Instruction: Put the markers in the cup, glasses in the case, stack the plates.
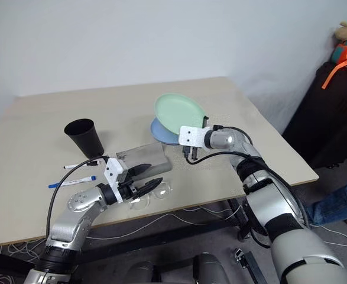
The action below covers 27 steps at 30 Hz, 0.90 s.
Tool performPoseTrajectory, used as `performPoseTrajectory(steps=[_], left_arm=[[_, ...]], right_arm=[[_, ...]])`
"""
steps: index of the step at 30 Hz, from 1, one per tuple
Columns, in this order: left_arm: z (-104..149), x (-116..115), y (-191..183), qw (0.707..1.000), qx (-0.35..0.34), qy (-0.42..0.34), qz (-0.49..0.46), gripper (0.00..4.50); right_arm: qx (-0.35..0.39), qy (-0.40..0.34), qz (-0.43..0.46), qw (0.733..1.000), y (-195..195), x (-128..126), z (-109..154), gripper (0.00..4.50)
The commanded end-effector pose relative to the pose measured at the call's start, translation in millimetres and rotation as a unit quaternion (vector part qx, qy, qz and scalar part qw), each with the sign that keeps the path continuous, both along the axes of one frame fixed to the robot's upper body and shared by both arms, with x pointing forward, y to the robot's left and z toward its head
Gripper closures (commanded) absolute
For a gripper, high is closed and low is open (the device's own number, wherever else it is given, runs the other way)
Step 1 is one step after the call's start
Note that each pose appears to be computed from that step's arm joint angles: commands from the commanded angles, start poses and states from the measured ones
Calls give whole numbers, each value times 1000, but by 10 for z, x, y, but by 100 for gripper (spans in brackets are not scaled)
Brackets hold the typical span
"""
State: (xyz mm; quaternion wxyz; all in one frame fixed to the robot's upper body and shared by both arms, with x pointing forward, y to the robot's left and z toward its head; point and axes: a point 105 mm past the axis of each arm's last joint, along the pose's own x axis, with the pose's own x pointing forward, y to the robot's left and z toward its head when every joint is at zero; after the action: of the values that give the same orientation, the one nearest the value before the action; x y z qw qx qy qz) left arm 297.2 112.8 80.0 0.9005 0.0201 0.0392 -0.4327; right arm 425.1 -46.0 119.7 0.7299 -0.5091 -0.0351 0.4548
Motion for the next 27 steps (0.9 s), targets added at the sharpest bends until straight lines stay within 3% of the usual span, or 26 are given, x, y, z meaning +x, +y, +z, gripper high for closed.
performPoseTrajectory(steps=[1, 8, 14, 24, 27], left_arm=[[125, 31, -15, 1000, 2, -28, -4, 96], [122, 32, -7, 1000, 4, -29, 1, 96], [118, 22, -3, 1000, 3, -29, 4, 96], [119, 31, -9, 1000, 2, -29, 1, 96], [122, 37, 1, 1000, 3, -30, 2, 96]], right_arm=[[-2, -50, 14, 999, 121, 60, 235, 443], [-20, -69, -8, 997, 147, 135, 235, 443], [-1, -97, -17, 995, 138, 164, 307, 270], [22, -101, -18, 994, 67, 160, 363, 270], [91, -25, -40, 995, 22, 165, 384, 270]])
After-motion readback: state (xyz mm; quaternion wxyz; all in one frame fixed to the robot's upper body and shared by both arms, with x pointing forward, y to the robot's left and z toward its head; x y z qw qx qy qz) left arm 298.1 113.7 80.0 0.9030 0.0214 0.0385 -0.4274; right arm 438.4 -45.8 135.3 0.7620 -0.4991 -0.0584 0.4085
